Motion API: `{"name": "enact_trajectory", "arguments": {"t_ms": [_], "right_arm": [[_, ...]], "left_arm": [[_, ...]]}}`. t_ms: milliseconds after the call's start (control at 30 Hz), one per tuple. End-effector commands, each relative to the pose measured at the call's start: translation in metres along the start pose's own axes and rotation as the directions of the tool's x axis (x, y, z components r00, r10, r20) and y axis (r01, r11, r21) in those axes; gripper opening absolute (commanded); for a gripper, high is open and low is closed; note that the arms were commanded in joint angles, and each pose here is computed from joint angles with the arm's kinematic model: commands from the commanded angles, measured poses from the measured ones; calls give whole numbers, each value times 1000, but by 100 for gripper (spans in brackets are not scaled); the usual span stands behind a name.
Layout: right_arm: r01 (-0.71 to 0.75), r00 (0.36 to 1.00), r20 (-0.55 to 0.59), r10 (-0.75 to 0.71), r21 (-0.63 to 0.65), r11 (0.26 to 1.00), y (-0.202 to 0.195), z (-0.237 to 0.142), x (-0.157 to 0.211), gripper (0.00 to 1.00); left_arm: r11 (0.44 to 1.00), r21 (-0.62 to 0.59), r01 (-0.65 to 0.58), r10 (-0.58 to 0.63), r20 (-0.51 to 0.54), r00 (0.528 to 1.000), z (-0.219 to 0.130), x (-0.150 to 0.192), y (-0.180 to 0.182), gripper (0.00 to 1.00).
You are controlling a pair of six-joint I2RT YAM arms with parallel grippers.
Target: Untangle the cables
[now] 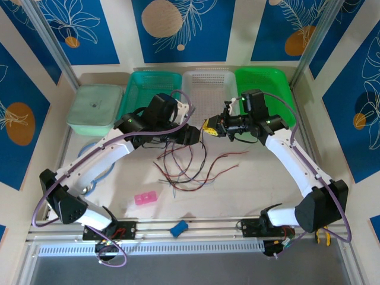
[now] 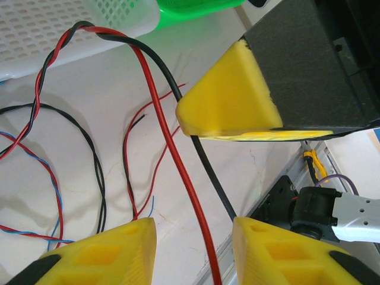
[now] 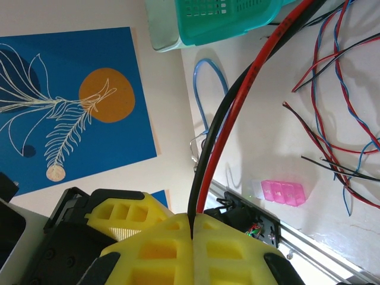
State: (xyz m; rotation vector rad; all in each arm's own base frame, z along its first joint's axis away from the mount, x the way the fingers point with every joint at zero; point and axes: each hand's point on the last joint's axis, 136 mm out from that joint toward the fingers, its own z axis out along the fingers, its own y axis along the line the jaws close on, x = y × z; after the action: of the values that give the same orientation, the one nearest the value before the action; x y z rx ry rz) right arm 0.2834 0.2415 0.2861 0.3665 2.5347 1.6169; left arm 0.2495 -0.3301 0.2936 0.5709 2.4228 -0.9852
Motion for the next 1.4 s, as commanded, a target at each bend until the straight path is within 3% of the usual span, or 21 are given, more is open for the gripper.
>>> {"name": "enact_trajectory", "arguments": {"t_ms": [0,300,467,767,1033,1233,1367], "right_arm": [[23,1000,-17,-24,-42,999,12,-9,8,0],[28,1000,-12,-29,-58,998,16,-17,9,0],[96,995,49,-91,-106,990,46,-39,15,0],[234,962,182,-203,-169,957,97,-80,21,0],[445,858,380,-346,-216,869,160,-135,37,0],[488,807,478,-346,-212,846,172,-158,36,0],[525,732,604,-315,-206,826,181,-180,27,0]], "left_arm": [[1000,6,17,-17,-24,1000,6,3,3,35],[1000,-6,-1,1,3,1000,-2,-6,0,11],[997,-51,-60,61,11,998,-22,-16,-4,0],[987,-148,-66,100,234,967,-87,-68,-6,0],[987,-132,-92,134,355,925,-141,-94,-32,0],[972,-236,-11,115,431,895,-169,-99,-2,0],[958,-279,63,80,471,879,-183,-96,21,0]]}}
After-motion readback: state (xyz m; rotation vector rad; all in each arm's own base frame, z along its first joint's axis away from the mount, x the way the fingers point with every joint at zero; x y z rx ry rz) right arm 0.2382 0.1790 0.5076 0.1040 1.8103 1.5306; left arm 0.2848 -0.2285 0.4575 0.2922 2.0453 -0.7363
